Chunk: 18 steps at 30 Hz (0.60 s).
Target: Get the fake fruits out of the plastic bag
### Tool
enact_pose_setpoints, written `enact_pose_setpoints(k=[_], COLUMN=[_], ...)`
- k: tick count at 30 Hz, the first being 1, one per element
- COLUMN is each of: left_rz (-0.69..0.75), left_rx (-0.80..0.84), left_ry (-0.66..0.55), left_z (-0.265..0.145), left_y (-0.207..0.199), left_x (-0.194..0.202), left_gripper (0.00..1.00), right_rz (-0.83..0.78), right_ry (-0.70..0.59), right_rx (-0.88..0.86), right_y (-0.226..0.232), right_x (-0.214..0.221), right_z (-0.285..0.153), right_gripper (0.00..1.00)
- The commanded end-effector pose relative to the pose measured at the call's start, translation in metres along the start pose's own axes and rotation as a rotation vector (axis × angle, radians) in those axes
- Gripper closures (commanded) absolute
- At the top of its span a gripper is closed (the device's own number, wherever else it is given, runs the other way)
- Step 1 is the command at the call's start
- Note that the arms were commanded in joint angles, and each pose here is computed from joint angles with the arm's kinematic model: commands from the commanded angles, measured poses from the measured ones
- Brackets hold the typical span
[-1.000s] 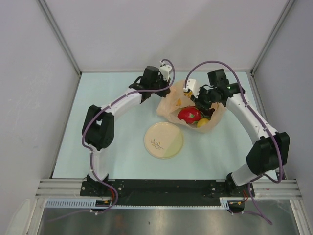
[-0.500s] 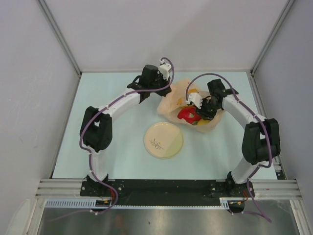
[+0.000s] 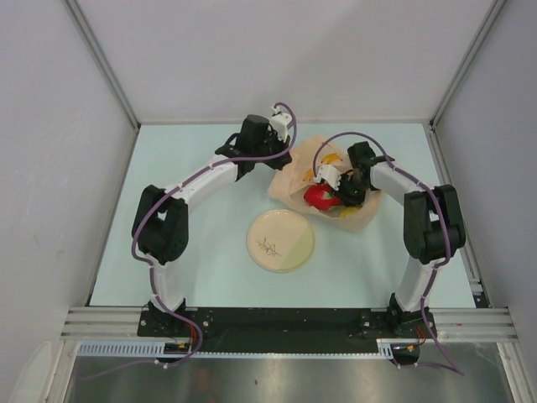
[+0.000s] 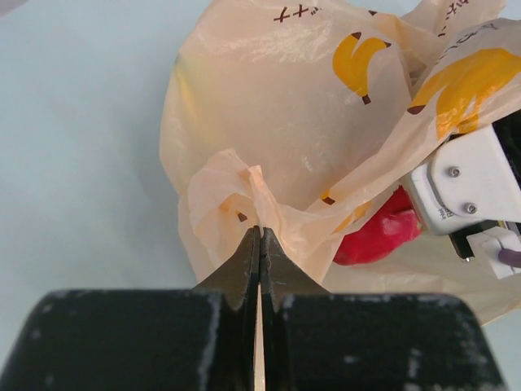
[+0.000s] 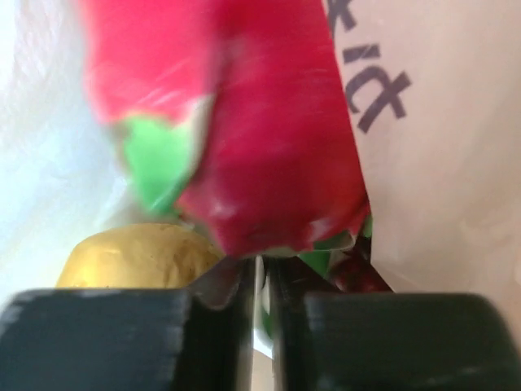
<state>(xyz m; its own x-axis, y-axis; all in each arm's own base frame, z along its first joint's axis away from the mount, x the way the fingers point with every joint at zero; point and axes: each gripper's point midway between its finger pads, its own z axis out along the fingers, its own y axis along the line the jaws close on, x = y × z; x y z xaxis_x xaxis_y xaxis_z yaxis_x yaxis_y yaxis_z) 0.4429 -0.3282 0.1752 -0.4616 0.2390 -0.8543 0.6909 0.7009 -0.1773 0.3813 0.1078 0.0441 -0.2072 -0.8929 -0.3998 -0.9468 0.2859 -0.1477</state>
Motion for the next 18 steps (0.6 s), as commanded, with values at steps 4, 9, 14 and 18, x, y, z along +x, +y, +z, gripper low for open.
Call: enact_pose_setpoints(k=[4, 9, 14, 18], left_rz=[0.043, 0.042, 0.032, 0.019], left_rx=[0.015, 0.023, 0.042, 0.063], left_ry=[-0.088, -0.105, -0.123, -0.147], left_z=[-0.023, -0.021, -0.019, -0.022], left_y=[-0.014, -0.016, -0.019, -0.024], left_x=[-0.034, -0.044, -0.054, -0.064], left_gripper=[1.0, 1.0, 1.0, 1.0], right_rz=[-0.084, -0.25, -0.391, -0.392], right_ry=[-0.102, -0.144, -0.131, -0.169], right_rx=[0.153, 0.226, 0.254, 0.258], right_y=[-0.016, 0.005, 0.024, 0.032], right_x=[-0.04, -0.07, -0.084, -0.09], right_z=[-0.06, -0.116, -0.139, -0.145], right_gripper=[1.0, 1.0, 1.0, 1.0])
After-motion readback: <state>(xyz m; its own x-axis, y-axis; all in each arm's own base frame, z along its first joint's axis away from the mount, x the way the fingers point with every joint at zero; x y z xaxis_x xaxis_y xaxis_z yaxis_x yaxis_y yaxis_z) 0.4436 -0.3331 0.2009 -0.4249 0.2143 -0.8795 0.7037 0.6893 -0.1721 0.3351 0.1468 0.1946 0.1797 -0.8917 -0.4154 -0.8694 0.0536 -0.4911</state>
